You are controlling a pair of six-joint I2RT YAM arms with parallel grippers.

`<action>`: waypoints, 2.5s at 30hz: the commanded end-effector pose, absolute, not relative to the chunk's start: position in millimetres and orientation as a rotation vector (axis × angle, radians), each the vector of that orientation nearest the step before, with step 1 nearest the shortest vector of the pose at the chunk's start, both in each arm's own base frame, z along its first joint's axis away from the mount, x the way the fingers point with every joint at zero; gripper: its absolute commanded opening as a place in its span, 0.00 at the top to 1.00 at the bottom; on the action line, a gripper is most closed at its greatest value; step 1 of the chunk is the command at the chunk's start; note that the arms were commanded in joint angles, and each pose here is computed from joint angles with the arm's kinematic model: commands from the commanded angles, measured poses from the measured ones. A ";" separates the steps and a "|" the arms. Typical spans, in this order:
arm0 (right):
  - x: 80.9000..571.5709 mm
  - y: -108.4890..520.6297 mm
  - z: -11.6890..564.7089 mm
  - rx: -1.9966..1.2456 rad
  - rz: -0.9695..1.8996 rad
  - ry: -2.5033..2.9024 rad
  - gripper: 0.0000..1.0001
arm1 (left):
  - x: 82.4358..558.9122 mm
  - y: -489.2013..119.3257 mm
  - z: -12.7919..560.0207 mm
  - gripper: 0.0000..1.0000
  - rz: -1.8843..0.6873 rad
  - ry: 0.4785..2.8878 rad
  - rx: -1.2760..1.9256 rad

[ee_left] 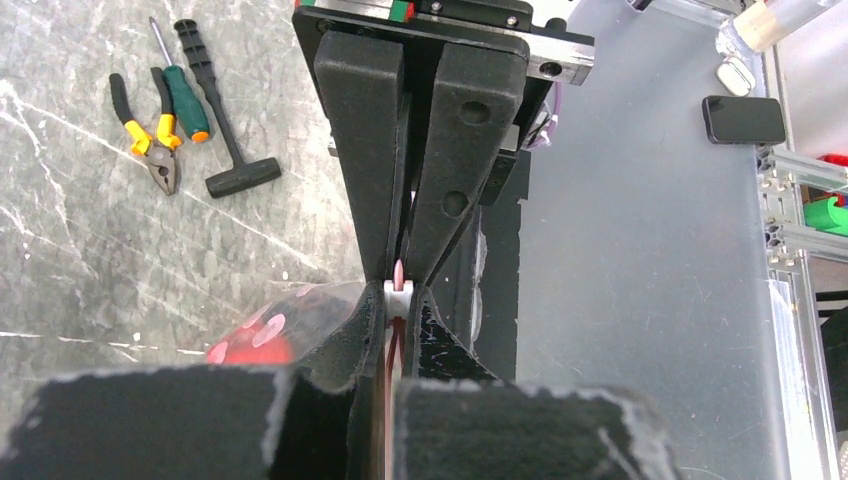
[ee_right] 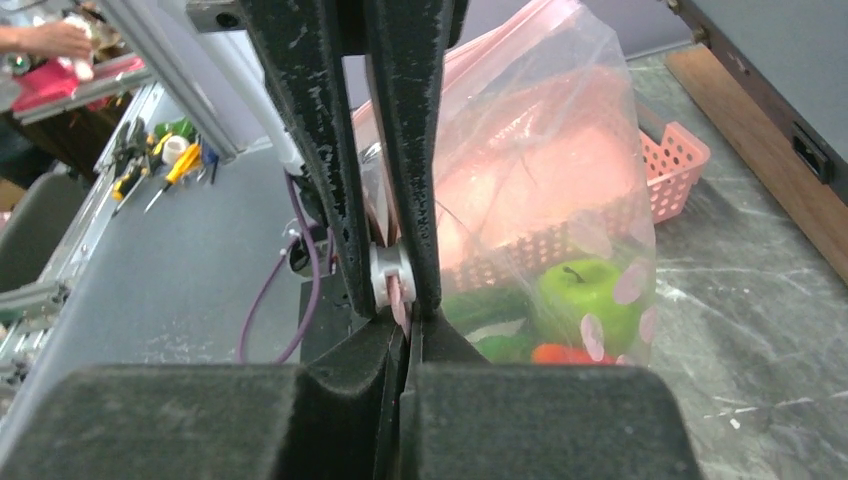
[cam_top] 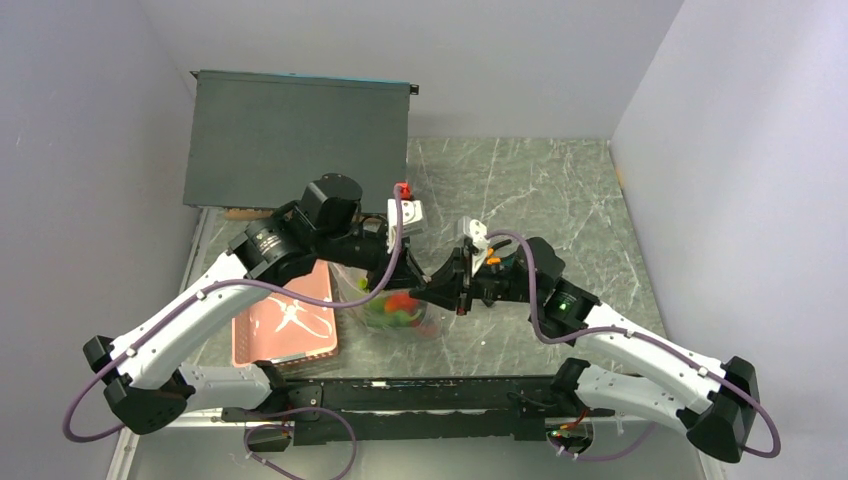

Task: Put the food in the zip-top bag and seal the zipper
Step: Zip the zipper food storage bag at the center of the board.

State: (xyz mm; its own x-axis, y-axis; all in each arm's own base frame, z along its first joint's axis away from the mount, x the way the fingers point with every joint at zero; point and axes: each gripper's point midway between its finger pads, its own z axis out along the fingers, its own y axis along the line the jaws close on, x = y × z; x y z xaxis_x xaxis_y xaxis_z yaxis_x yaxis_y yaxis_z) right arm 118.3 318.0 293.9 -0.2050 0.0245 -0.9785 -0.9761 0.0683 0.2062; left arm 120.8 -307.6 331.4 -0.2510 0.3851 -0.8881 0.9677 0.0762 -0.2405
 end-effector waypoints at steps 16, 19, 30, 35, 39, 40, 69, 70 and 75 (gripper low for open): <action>138.0 280.5 336.3 -0.430 1.445 1.342 1.00 | 123.3 -275.0 302.1 1.00 -1.163 1.827 1.176; 134.4 281.2 333.9 -0.482 1.432 1.343 1.00 | 119.0 -274.0 309.3 1.00 -1.184 1.812 1.173; 97.2 308.2 318.6 -1.094 1.368 1.343 0.73 | 104.4 -289.3 338.1 1.00 -1.339 1.698 1.310; 89.8 308.7 325.1 -1.157 1.384 1.283 0.87 | 100.1 -290.5 340.8 1.00 -1.365 1.681 1.371; 86.1 310.4 332.5 -1.193 1.394 1.239 0.89 | 102.1 -291.9 337.5 1.00 -1.361 1.713 1.388; 85.7 311.1 333.4 -1.201 1.398 1.237 0.90 | 102.7 -292.4 336.3 1.00 -1.361 1.720 1.392; 101.5 324.1 328.3 -1.219 1.364 1.357 0.72 | 106.4 -294.5 330.5 1.00 -1.350 1.761 1.446; 101.2 324.6 328.9 -1.222 1.368 1.355 0.78 | 105.2 -294.5 330.8 1.00 -1.356 1.757 1.451; 109.0 327.1 329.4 -1.164 1.358 1.378 1.00 | 103.4 -294.3 329.8 1.00 -1.368 1.750 1.456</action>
